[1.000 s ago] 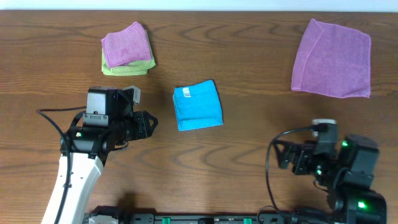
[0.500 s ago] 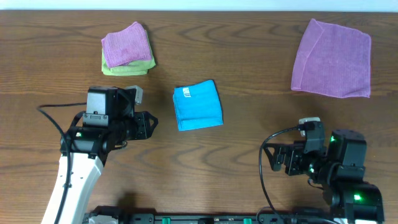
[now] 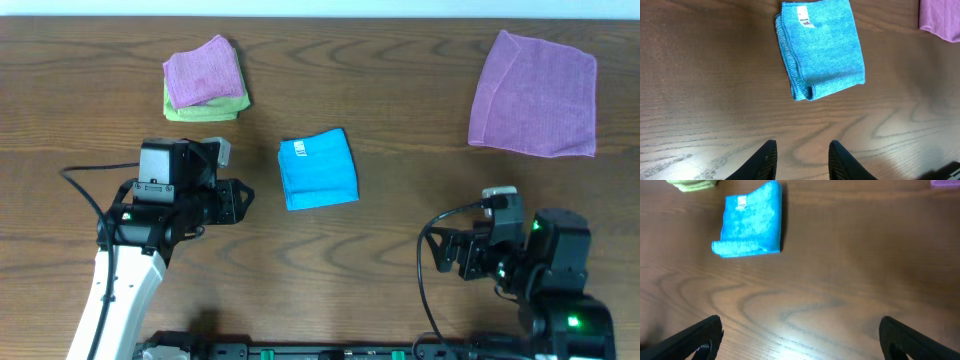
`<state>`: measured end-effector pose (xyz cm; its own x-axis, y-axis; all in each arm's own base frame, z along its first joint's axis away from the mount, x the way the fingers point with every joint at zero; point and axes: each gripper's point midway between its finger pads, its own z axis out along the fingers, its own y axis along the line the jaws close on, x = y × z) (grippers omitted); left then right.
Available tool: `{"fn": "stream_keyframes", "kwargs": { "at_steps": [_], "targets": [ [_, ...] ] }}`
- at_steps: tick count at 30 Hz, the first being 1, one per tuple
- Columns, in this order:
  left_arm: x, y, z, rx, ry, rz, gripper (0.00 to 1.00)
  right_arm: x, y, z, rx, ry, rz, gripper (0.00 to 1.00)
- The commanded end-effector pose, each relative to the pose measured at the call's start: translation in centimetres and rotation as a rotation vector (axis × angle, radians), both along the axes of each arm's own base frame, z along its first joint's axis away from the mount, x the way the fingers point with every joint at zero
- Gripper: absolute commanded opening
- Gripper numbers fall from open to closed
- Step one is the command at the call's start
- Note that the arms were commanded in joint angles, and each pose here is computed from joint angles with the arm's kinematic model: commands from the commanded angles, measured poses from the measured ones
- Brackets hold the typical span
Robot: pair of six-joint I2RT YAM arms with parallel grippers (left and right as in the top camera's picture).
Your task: Fold the cloth
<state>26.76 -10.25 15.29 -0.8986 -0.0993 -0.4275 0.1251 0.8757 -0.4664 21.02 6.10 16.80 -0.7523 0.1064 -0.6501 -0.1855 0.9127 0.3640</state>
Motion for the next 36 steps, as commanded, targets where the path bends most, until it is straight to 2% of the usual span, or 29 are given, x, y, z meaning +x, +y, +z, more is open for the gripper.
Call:
{"fn": "stream_keyframes", "kwargs": {
  "at_steps": [1,13,19,20,21,23,24,28,32,36],
  "targets": [
    [0.0,0.0,0.1,0.015,-0.017,-0.020,0.35,0.1,0.2,-0.2,0.002,-0.102,0.003,0.99],
    [0.0,0.0,0.1,0.015,-0.016,-0.020,0.35,-2.1,0.0,-7.6,-0.002,-0.152,-0.013,0.99],
    [-0.1,0.0,0.1,0.015,-0.014,-0.020,0.36,-2.0,-0.6,-8.2,-0.007,-0.176,-0.046,0.99],
    [-0.1,0.0,0.1,0.016,-0.014,-0.020,0.38,-2.0,-0.6,-8.2,-0.007,-0.174,-0.045,0.99],
    [-0.1,0.0,0.1,0.016,-0.014,-0.020,0.45,-2.0,-0.6,-8.2,-0.007,-0.174,-0.046,0.99],
    [-0.1,0.0,0.1,0.015,-0.014,-0.020,0.82,-2.1,-0.6,-8.3,-0.007,-0.173,-0.046,0.99],
    [-0.1,0.0,0.1,0.015,-0.014,-0.020,0.95,-2.1,-0.6,-8.3,-0.006,-0.171,-0.045,0.99],
    [-0.1,0.0,0.1,-0.010,0.014,0.023,0.95,-2.1,-0.6,-8.3,-0.006,-0.171,-0.045,0.99],
    [-0.1,0.0,0.1,-0.098,0.112,0.186,0.95,-2.1,-0.6,-8.3,-0.007,-0.171,-0.046,0.99],
    [-0.1,0.0,0.0,-0.104,0.121,0.201,0.95,-2.1,-0.6,-8.3,-0.007,-0.171,-0.046,0.99]
  ]
}}
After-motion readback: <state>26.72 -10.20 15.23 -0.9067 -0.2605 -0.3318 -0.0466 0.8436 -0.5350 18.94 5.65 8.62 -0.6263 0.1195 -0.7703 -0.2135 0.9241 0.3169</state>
